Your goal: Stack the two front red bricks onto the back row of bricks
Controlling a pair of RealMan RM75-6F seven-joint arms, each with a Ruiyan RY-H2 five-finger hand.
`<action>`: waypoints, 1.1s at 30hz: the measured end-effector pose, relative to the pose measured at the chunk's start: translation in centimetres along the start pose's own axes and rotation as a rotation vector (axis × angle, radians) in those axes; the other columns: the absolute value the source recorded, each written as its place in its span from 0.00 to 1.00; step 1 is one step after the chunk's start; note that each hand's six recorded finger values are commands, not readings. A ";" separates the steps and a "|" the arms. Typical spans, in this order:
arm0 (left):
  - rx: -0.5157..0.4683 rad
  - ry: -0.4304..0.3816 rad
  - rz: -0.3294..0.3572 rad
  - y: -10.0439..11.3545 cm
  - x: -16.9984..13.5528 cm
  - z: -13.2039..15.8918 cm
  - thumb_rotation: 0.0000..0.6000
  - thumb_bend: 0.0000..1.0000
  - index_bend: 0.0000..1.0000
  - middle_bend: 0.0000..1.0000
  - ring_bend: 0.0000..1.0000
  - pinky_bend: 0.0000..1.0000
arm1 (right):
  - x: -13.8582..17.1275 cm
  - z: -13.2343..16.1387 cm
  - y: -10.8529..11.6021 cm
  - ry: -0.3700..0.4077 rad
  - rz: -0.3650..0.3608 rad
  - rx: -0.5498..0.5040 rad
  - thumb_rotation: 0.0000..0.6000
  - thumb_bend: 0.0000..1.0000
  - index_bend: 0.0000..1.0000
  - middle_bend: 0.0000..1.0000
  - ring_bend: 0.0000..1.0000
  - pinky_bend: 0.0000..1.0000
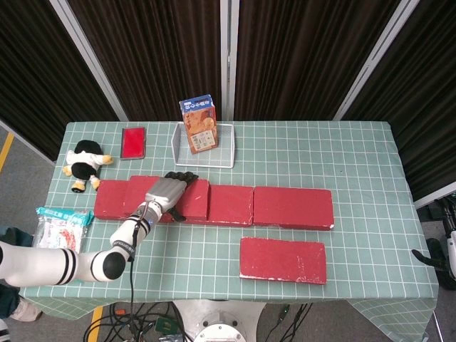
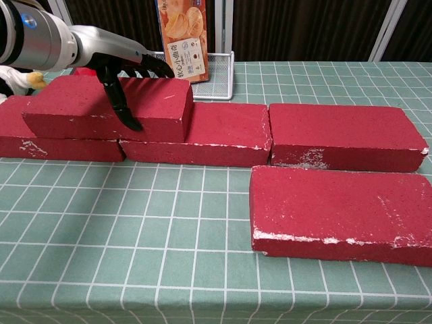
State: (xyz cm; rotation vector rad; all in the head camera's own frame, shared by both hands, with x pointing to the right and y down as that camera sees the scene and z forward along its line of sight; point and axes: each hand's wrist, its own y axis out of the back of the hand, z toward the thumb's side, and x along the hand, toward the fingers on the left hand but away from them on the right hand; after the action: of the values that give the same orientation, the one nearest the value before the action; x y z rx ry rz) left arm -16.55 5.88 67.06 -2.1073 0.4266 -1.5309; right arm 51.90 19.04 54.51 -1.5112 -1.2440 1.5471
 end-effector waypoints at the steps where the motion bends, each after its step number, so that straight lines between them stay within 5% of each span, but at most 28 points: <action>1: 0.001 0.002 0.002 0.0 0.0 0.0 1.00 0.11 0.03 0.00 0.00 0.00 | 0.0 0.0 0.0 0.000 0.000 0.000 1.00 0.00 0.00 0.00 0.00 0.00; 18: 0.010 -0.006 0.068 2.4 -3.0 -0.2 1.00 0.10 0.03 0.00 0.00 0.00 | 0.3 0.8 0.4 0.023 0.000 0.001 1.00 0.00 0.00 0.00 0.00 0.00; 26: 0.048 0.025 0.227 4.4 -7.8 -3.3 1.00 0.09 0.03 0.00 0.00 0.00 | 1.5 3.0 1.2 0.117 0.034 -0.025 1.00 0.00 0.00 0.00 0.00 0.00; 33: 0.066 0.073 0.361 2.4 -13.7 -8.5 1.00 0.09 0.03 0.00 0.00 0.00 | 3.0 6.6 1.1 0.263 0.129 -0.044 1.00 0.00 0.00 0.00 0.00 0.00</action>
State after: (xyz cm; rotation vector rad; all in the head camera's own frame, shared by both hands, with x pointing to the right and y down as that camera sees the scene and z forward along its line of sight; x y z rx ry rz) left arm -28.83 9.21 56.95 -1.8093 0.7280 -1.3905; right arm 45.19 20.19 51.67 -1.7886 -1.0534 1.3537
